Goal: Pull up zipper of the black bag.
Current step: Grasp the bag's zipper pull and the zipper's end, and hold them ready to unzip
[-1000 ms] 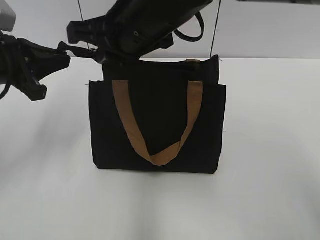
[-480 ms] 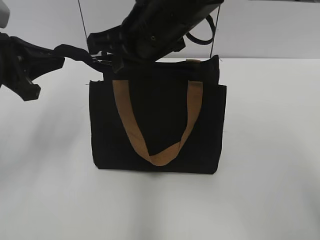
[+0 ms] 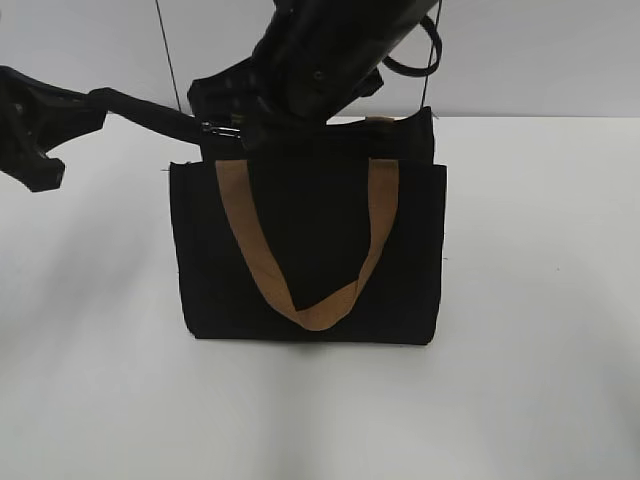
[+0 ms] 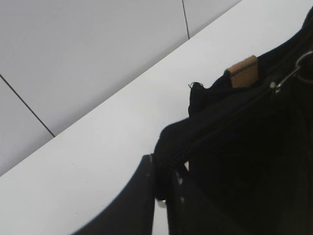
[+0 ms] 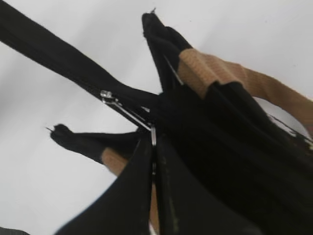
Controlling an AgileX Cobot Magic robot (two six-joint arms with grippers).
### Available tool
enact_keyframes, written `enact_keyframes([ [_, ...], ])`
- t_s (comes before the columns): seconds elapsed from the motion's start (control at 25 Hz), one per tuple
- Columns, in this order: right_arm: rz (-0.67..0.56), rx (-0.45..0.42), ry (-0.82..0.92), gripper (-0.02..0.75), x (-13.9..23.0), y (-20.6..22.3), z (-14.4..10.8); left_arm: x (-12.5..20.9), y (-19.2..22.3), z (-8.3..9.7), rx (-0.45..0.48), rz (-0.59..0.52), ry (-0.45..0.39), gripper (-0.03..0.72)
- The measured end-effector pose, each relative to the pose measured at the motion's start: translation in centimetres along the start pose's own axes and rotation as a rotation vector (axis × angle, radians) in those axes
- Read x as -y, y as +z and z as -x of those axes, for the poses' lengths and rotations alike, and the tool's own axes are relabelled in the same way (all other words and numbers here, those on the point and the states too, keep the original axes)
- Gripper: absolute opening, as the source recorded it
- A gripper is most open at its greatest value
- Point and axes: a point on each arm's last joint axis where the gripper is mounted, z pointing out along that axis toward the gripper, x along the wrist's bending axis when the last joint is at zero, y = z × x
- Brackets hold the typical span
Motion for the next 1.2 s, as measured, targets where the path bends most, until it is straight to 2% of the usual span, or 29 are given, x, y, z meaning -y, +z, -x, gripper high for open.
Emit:
enact_keyframes([
  [0.24,-0.08,0.093,-0.101,-0.015,-0.7,-1.6,0.4,-0.1,0.0,0.1,0.011,0.009,0.0,0.02],
  [0.4,-0.156,0.124,-0.16,-0.015,-0.2,-1.8,0.7,-0.1,0.0,0.1,0.019,0.016,0.001,0.02],
  [0.6,-0.281,0.226,-0.263,-0.015,0.7,-2.2,1.8,0.0,-0.1,0.0,0.01,0.01,-0.002,0.02],
  [0.76,-0.34,0.273,-0.317,-0.015,1.1,-2.5,2.3,0.0,-0.1,0.0,0.01,0.01,-0.002,0.02],
  [1.2,-0.364,0.341,-0.263,-0.015,0.5,-5.2,6.3,0.0,-0.1,0.0,0.014,0.007,0.006,0.02],
])
